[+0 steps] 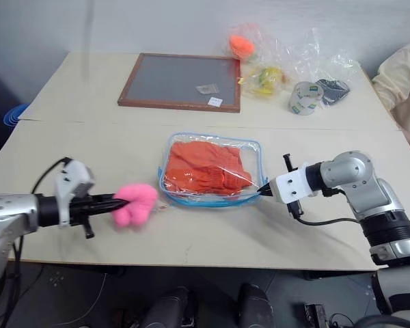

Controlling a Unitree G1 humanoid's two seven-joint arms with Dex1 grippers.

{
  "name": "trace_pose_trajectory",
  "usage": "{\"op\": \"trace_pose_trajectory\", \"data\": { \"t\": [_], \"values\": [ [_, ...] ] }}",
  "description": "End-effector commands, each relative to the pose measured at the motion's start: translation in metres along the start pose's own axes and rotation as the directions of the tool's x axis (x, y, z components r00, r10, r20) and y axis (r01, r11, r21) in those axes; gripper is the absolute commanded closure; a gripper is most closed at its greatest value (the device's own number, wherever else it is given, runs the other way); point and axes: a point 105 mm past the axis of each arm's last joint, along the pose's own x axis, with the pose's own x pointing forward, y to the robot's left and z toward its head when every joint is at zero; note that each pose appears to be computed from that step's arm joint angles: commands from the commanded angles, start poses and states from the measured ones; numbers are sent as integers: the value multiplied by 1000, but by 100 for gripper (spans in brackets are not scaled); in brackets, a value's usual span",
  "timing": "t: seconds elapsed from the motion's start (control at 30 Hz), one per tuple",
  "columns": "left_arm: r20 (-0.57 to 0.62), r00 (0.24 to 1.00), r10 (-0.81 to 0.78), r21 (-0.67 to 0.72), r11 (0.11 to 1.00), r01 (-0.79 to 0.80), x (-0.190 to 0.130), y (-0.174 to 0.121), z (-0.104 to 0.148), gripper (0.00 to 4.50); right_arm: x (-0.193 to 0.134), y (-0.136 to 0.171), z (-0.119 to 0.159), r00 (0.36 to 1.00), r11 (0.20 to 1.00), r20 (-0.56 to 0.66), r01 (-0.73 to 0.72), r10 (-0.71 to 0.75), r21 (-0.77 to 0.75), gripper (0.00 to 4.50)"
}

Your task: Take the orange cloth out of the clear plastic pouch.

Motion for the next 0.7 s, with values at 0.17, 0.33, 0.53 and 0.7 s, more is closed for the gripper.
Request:
{"op": "trace_pose_trajectory", "data": {
  "t": [0.17, 0.33, 0.53, 0.7],
  "values": [
    [23, 1000, -7, -17, 1000, 8, 8, -2, 2, 378, -14, -13, -2, 998, 990, 12, 65, -67, 127, 405],
    [33, 999, -7, -74, 997, 9, 1, -2, -4, 233, -25, -6, 0, 996, 969, 27, 79, -87, 233, 254],
    [22, 998, 58, -12, 998, -57, -24, 14, 4, 46, -49, 5, 10, 988, 907, 38, 123, -151, 404, 53],
    [78, 991, -112, 234, 968, 91, -31, -11, 62, 22, -68, 20, 44, 970, 800, 168, 39, -173, 599, 26]
  ]
}}
